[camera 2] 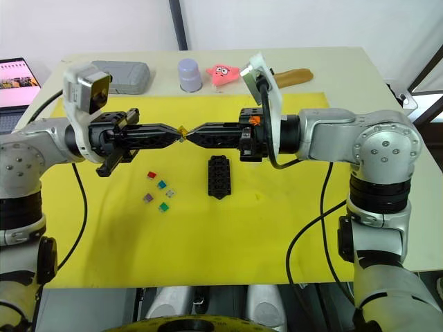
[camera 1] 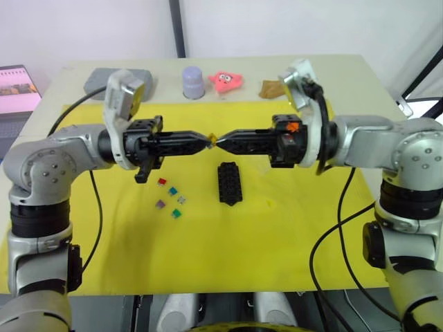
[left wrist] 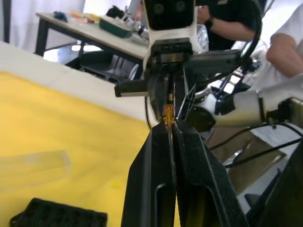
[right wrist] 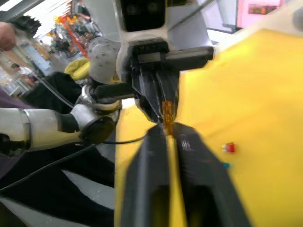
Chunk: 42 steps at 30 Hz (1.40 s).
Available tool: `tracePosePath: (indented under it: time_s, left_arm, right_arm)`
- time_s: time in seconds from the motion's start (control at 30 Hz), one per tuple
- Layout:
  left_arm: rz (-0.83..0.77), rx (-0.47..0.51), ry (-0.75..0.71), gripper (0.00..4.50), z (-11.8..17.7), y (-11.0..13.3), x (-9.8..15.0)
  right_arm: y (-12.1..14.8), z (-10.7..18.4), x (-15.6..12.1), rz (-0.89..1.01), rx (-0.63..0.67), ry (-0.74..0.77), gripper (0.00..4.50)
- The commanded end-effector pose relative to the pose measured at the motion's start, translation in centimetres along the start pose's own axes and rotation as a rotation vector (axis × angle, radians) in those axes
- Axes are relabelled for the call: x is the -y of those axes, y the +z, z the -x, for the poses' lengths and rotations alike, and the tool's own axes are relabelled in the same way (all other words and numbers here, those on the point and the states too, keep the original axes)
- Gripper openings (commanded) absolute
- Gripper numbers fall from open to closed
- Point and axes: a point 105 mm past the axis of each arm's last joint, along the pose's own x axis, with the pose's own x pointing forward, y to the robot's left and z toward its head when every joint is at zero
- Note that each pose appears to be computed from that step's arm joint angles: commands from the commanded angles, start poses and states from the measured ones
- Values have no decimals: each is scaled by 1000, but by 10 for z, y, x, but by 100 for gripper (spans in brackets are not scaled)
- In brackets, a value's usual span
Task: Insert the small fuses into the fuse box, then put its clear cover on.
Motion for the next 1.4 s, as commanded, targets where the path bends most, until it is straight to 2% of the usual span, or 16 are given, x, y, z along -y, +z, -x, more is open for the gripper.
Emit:
tracePosePath:
  time_s: [0.03,0.2,0.33,0.43,0.53,0.63,0.67,0.8,0.9,1.03,1.13,1.4]
  left_arm:
    - [-38,0,-17,0,-2,5,5]
    - [-23,-23,-3,0,-1,2,4]
    - [8,-75,84,0,0,-4,-9]
    - [5,-98,117,97,1,-5,-13]
    - [-26,-163,130,250,6,-12,-11]
    - [-96,-329,181,414,24,-32,-10]
    - [-117,-372,188,445,29,-37,-9]
    - [-191,-584,202,445,48,-60,-5]
    - [-242,-658,194,445,53,-75,-6]
    - [-309,-649,203,445,43,-89,-16]
    - [-350,-671,208,445,38,-103,-23]
    - [-356,-643,238,445,29,-116,-33]
  right_arm:
    - [6,-3,-12,37,19,50,2]
    - [6,-3,-12,41,17,52,2]
    - [6,-3,-12,45,8,48,2]
    - [5,-4,-11,54,-5,41,0]
    - [0,-4,-8,91,-54,12,0]
    - [-10,-2,-1,222,-153,-55,0]
    - [-12,-1,1,258,-172,-64,0]
    - [-28,2,10,420,-323,-72,0]
    - [-39,1,18,496,-397,-68,0]
    - [-63,-1,27,596,-547,-6,0]
    - [-70,0,33,632,-627,31,0]
    - [-77,-6,45,661,-708,11,0]
